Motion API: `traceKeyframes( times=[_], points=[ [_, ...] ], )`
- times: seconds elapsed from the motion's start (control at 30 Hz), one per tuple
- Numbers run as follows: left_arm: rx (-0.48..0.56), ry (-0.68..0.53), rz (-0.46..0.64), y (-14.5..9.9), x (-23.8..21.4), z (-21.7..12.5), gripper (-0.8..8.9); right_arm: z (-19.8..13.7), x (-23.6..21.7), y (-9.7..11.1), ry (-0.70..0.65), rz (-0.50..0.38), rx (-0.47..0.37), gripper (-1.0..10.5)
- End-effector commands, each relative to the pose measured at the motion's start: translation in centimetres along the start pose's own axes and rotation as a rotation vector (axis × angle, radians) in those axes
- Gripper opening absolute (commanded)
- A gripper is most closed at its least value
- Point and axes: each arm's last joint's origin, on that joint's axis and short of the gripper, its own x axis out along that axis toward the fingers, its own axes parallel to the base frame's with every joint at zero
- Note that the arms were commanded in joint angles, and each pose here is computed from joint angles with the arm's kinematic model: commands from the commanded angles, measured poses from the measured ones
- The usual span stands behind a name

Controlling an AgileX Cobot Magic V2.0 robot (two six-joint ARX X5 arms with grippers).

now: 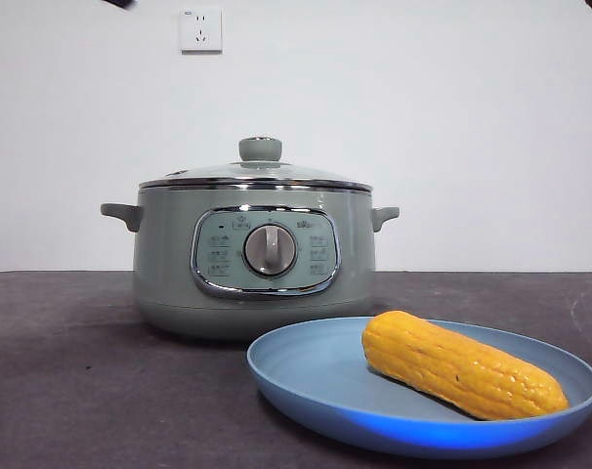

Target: Take the corn out from the steamer,put the corn on the plate,close the lid

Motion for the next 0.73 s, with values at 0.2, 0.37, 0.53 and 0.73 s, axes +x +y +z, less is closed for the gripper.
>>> traceKeyframes(
  times=[0.2, 0.37, 0.53, 0.73],
  points=[
    [-0.027, 0.054, -0.004, -0.6, -1.39, -1.1, -0.07, 0.11, -0.13, 0.11, -0.004, 0.033, -0.007, 1.8],
    [-0.026, 0.062, -0.004, -0.61, -1.38, -1.18, -0.08, 0.1, -0.13, 0.1, -0.003, 0.031, -0.007, -0.1],
    [-0.024, 0.054, 0.0, -0.59, -1.38, -1.1, -0.08, 0.1, -0.13, 0.07, -0.004, 0.021, -0.006, 0.0],
    [-0.024, 0.054, 0.0, -0.59, -1.38, -1.09, -0.03, 0.11, -0.13, 0.08, -0.005, 0.022, -0.006, 0.0]
  ],
)
